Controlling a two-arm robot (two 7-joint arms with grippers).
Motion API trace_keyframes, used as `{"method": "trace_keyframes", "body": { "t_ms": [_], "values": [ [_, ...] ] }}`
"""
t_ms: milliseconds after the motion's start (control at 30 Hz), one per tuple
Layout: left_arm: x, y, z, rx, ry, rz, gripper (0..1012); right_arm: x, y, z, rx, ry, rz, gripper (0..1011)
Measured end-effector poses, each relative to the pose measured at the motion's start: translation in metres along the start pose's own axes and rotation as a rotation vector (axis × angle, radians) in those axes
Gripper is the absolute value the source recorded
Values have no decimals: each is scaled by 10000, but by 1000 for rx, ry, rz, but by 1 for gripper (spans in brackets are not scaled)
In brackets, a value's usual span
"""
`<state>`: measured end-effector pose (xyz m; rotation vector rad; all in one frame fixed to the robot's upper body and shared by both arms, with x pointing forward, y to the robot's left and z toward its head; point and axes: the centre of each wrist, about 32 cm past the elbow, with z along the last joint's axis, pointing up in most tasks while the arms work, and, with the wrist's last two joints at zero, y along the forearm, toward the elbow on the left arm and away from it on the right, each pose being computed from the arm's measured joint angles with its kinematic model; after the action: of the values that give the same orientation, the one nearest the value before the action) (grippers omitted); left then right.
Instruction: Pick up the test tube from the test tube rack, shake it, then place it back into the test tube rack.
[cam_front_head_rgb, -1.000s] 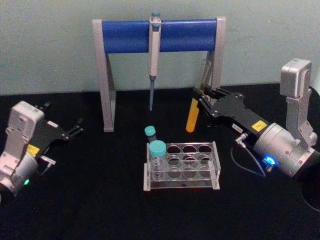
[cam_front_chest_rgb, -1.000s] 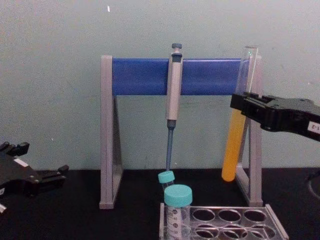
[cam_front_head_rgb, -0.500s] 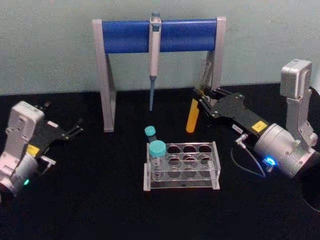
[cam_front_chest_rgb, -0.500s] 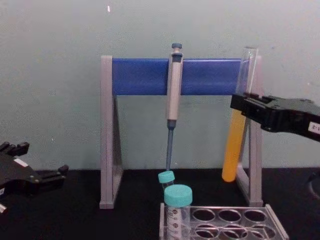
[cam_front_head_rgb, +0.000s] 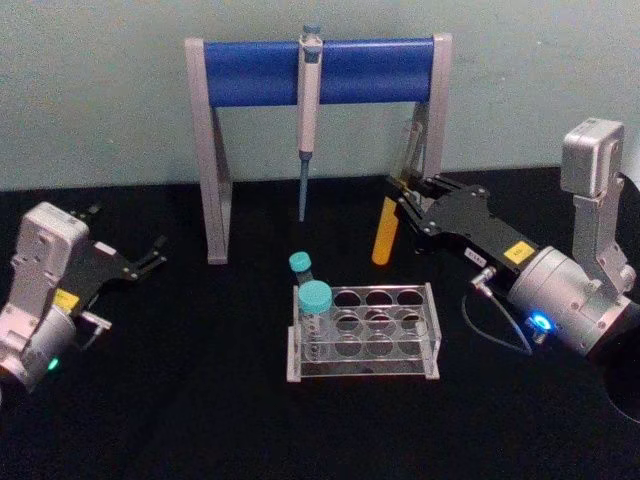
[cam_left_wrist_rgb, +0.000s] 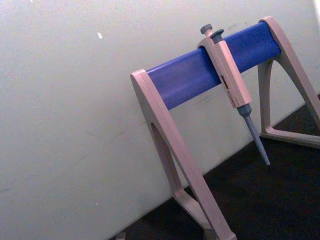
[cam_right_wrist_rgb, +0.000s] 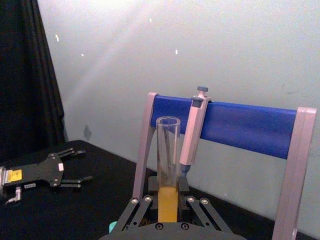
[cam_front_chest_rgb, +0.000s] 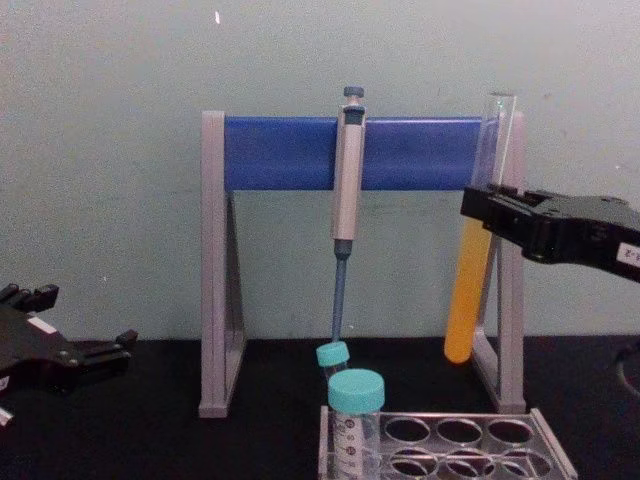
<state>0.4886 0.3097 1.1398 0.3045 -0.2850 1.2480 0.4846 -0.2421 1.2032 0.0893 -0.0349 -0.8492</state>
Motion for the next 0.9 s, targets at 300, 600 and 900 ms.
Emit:
{"method": "trace_keyframes", "body": {
  "t_ms": [300, 600, 900],
  "values": [
    [0, 0, 0, 0, 0, 0, 1001, -5, -11, 22, 7, -3, 5, 228],
    [0, 0, 0, 0, 0, 0, 1001, -66, -101, 68, 17, 2, 32, 228],
    [0, 0, 0, 0, 0, 0, 1001, -108, -214, 30, -19, 5, 45, 228]
  ]
}}
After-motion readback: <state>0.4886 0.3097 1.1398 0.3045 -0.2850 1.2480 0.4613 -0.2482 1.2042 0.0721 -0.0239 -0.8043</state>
